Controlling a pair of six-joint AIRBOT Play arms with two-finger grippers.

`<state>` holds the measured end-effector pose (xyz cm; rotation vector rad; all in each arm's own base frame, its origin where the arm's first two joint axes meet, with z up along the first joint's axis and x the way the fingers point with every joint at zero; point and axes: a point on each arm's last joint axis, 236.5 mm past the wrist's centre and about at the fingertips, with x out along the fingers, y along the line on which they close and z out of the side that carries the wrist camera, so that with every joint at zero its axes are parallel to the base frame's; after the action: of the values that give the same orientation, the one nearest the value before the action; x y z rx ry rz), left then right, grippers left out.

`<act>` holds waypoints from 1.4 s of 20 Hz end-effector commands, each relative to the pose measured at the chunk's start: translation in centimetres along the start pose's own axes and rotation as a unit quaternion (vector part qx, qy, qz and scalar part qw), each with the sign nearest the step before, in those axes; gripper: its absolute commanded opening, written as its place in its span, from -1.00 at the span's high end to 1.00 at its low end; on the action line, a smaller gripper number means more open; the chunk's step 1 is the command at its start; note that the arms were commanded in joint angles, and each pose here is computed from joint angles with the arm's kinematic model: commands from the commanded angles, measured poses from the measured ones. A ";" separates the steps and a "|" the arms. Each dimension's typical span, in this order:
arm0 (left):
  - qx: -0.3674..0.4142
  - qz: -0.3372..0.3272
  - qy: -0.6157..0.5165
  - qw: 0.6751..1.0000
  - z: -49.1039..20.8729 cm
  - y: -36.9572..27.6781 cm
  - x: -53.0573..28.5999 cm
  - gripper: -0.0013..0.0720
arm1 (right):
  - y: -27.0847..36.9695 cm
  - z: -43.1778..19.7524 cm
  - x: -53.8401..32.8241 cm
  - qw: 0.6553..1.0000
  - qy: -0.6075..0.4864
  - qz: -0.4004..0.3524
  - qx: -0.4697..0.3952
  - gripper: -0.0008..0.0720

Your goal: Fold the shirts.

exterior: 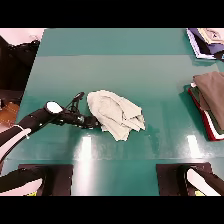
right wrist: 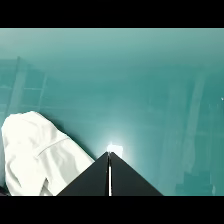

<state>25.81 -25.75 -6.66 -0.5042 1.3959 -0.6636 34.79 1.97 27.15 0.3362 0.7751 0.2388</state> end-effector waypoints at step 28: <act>0.188 0.073 0.027 0.979 2.1 -6.4 -6.7 0.90 | 17.6 -28.6 21.1 0.927 0.321 0.181 -0.065 -0.30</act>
<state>27.10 -26.15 2.89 -0.0984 1.2889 -0.8012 26.63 28.69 2.59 0.2248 1.3148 0.7626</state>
